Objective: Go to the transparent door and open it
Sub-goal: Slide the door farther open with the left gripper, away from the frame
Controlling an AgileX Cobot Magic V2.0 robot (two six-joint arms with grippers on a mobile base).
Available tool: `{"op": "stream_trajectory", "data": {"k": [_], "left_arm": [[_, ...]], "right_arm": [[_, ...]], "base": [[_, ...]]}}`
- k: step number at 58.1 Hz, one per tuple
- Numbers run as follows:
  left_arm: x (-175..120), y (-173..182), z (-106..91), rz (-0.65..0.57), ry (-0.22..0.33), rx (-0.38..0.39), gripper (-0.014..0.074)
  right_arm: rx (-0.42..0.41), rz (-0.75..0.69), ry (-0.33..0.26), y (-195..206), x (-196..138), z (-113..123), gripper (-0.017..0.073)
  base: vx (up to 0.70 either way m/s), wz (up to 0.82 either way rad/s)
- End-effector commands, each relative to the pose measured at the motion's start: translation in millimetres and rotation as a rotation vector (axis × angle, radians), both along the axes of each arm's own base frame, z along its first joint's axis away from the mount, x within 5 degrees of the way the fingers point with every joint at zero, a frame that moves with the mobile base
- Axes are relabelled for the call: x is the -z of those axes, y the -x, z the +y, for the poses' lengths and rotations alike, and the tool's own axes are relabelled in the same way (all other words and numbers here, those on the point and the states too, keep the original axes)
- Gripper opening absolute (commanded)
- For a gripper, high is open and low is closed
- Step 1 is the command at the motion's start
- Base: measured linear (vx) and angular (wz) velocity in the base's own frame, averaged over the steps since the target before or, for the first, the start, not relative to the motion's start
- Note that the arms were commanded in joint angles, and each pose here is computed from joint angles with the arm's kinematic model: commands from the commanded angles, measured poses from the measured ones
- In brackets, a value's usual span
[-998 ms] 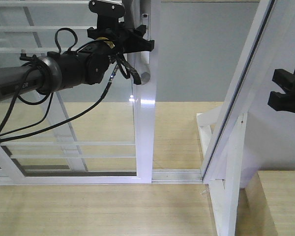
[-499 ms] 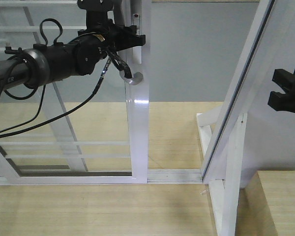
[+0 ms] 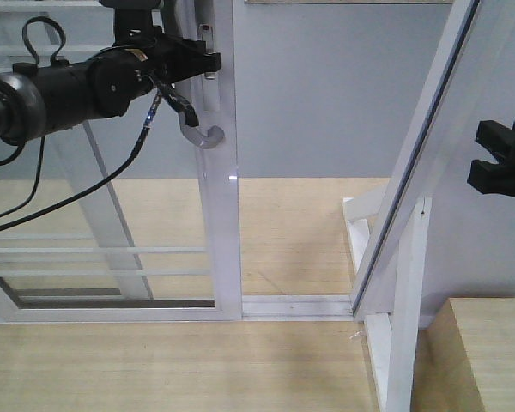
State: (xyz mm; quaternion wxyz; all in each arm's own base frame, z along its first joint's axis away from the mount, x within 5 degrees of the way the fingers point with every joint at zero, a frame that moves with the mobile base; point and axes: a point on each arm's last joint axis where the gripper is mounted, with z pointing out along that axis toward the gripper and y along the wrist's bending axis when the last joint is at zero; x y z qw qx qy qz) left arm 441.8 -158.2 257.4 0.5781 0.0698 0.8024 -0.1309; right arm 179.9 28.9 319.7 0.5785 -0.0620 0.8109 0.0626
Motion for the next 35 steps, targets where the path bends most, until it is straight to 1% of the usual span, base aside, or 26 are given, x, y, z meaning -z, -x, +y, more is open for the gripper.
{"op": "stream_trajectory", "data": {"k": [1,11,19,24,35], "left_arm": [[-55.7,9.3,28.2,-0.202,0.049,-0.081,0.0398],[-51.7,18.9,52.3,-0.199,0.037,-0.134,0.0398],[-48.4,23.4,72.2,-0.198,0.029,-0.181,0.0398],[-48.1,27.1,79.3,-0.183,0.025,-0.192,0.0398],[-54.3,31.0,92.8,-0.198,0.024,-0.222,0.0398]], "right_arm": [[0.023,-0.119,0.0,-1.2,-18.7,-3.0,0.0295],[0.016,-0.123,0.022,-1.2,-18.7,-3.0,0.0295],[0.016,-0.123,0.022,-1.2,-18.7,-3.0,0.0295],[0.016,-0.123,0.022,-1.2,-18.7,-3.0,0.0295],[0.016,-0.123,0.022,-1.2,-18.7,-3.0,0.0295]], "base": [[0.0,0.0],[0.0,0.0],[0.0,0.0],[0.0,0.0],[0.0,0.0]]}}
